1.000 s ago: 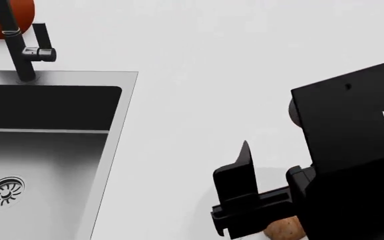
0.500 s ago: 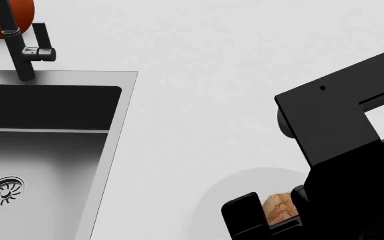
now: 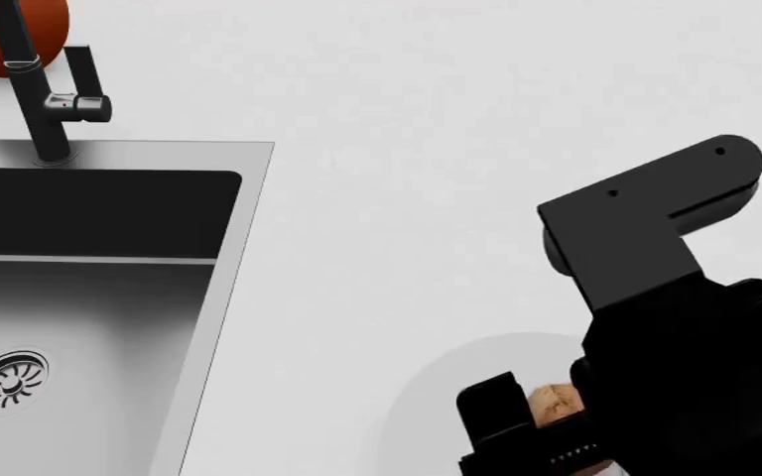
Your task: Place all breads on the cutting board.
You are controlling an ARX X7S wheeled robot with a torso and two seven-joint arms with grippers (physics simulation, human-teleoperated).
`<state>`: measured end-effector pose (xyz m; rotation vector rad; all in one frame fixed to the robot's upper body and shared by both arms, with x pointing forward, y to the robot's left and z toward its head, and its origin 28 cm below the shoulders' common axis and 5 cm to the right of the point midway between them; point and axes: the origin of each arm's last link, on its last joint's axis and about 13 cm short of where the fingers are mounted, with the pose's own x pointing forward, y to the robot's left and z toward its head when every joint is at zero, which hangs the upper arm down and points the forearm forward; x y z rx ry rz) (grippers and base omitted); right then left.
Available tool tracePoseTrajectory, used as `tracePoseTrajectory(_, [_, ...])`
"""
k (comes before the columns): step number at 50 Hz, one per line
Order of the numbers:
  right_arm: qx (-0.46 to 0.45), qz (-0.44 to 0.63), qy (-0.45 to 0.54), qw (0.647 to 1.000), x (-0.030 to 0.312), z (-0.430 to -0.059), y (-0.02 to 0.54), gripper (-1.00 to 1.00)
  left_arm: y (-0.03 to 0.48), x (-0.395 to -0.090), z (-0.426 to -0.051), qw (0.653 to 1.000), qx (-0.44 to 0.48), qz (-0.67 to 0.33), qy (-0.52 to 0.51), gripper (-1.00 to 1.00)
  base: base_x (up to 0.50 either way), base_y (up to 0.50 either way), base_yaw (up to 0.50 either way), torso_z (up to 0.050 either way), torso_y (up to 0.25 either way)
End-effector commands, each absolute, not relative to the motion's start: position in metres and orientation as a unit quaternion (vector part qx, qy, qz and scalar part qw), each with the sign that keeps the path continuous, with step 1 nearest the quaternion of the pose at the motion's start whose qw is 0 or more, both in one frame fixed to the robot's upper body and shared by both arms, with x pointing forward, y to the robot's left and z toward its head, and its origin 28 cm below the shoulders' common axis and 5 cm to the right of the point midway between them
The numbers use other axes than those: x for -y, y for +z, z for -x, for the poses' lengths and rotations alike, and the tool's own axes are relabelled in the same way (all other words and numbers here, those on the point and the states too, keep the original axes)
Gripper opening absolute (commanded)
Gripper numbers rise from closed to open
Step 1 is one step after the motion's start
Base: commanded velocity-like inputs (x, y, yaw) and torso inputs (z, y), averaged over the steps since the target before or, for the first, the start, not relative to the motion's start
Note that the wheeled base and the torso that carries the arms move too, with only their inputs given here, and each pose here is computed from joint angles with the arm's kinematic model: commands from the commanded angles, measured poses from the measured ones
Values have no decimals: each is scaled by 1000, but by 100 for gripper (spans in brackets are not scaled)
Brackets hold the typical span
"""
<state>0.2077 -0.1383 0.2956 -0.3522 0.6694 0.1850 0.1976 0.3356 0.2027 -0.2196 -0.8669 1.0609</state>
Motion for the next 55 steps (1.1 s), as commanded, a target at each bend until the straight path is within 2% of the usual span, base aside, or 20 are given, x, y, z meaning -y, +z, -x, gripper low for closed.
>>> tracePoseTrajectory(1, [-332, 176, 86, 923, 139, -226, 277, 100, 196, -341, -202, 769, 400, 102, 488, 100, 0, 0, 0, 0, 0])
tracePoseTrajectory(55, [-356, 164, 91, 915, 143, -242, 227, 100, 197, -338, -200, 770, 398, 94, 489, 100, 0, 0, 0, 0, 0])
